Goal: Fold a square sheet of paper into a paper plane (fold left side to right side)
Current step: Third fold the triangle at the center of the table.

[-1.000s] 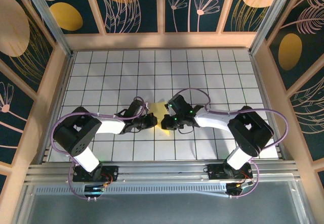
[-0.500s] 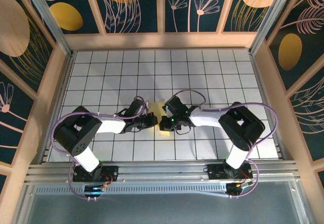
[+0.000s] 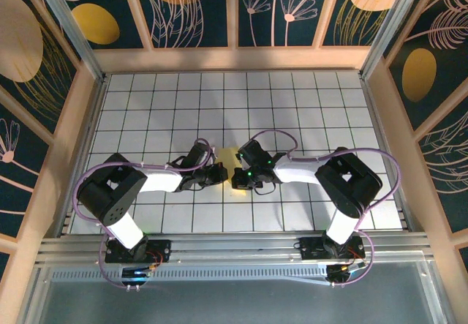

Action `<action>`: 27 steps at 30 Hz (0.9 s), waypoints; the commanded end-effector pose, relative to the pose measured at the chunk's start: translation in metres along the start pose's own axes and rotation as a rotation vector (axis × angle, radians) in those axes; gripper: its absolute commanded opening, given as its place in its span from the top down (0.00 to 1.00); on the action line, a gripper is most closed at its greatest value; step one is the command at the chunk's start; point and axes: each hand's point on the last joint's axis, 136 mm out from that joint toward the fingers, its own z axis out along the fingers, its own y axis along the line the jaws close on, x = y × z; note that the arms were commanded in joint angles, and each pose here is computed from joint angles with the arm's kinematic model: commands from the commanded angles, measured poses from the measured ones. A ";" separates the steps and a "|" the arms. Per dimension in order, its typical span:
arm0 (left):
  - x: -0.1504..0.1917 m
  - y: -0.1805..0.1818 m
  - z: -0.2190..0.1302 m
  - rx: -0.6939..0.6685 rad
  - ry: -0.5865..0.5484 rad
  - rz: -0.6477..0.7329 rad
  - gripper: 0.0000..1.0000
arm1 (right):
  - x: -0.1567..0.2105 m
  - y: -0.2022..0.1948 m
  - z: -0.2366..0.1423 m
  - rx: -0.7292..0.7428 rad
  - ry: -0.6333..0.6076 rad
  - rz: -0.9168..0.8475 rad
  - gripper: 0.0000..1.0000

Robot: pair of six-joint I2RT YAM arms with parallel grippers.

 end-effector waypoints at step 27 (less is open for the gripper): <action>0.013 0.036 0.003 -0.157 0.045 -0.007 1.00 | 0.063 -0.064 -0.030 0.147 0.130 0.085 1.00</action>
